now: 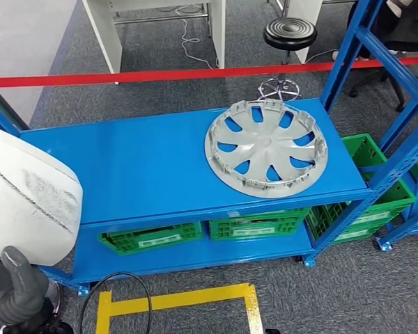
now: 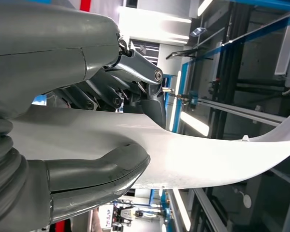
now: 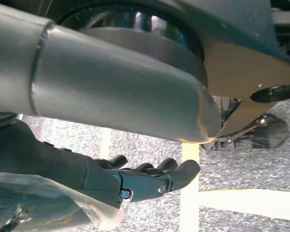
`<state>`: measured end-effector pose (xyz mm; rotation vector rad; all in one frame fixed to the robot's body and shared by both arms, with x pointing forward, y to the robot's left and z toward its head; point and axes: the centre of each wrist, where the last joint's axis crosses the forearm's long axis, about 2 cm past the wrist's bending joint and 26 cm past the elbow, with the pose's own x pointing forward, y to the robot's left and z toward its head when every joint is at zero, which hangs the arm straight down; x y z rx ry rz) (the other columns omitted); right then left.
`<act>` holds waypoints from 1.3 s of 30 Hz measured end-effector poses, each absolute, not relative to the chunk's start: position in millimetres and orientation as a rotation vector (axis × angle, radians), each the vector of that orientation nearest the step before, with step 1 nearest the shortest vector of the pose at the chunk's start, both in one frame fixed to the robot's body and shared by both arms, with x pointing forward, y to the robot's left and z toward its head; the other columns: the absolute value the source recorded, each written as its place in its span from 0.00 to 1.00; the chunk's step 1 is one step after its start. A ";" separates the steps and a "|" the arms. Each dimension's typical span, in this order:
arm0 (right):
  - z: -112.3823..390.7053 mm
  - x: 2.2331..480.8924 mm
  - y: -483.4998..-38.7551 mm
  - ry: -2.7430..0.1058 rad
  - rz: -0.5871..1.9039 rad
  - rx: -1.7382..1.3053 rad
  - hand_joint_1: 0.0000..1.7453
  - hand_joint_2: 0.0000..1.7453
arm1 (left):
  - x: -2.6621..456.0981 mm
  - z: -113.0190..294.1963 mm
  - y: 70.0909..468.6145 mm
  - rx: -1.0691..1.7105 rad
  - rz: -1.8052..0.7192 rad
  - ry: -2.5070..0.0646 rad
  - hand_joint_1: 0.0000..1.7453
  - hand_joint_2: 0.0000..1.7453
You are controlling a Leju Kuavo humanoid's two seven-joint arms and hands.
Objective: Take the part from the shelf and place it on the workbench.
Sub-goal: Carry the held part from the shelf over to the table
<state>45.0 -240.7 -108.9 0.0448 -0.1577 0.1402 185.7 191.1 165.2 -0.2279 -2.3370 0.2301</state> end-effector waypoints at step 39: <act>-108.0 54.4 -244.5 -0.451 -0.150 0.068 0.00 0.00 | 168.6 158.1 190.7 -0.339 0.236 -2.288 1.00 1.00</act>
